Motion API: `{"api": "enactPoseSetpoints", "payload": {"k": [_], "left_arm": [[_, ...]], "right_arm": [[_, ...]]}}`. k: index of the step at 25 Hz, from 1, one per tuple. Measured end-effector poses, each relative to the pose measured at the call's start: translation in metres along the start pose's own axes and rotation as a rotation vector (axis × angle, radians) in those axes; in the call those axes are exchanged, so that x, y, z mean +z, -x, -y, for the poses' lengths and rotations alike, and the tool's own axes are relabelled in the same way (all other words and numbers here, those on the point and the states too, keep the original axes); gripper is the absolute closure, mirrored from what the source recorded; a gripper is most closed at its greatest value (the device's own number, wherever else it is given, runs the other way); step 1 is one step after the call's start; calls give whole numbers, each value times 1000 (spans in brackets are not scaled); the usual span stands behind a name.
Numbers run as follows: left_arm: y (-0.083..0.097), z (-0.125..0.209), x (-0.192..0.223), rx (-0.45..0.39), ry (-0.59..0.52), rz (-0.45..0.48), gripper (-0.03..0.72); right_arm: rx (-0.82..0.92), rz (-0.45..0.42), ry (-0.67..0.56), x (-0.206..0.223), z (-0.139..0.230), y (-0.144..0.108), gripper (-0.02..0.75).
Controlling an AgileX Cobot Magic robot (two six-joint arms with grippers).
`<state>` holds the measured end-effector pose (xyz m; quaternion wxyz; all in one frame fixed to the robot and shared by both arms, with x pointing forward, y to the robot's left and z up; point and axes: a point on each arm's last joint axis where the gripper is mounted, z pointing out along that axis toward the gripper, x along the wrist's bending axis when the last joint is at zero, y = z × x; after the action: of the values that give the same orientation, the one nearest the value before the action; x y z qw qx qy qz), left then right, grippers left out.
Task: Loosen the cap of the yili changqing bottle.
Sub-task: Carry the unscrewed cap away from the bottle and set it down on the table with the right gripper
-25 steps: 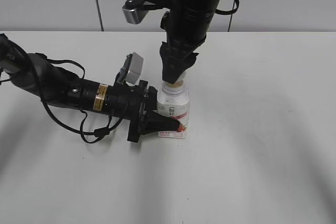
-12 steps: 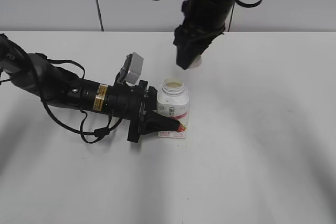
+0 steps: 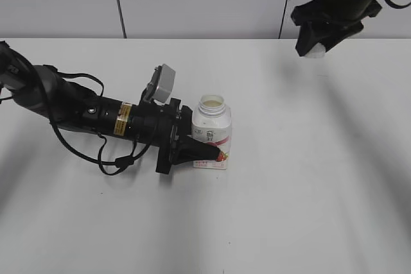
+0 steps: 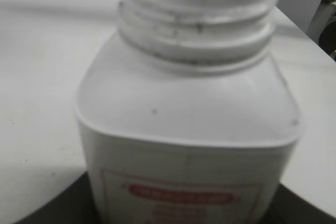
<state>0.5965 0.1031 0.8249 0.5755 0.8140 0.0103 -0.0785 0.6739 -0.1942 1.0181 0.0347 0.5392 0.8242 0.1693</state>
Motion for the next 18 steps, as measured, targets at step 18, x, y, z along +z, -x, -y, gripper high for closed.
{"api": "enactPoseSetpoints", "payload": {"k": [18], "left_arm": [[0,0,0,1,-2,-2,312]], "right_arm": [[325,109,-43,59,93,82,351]]}}
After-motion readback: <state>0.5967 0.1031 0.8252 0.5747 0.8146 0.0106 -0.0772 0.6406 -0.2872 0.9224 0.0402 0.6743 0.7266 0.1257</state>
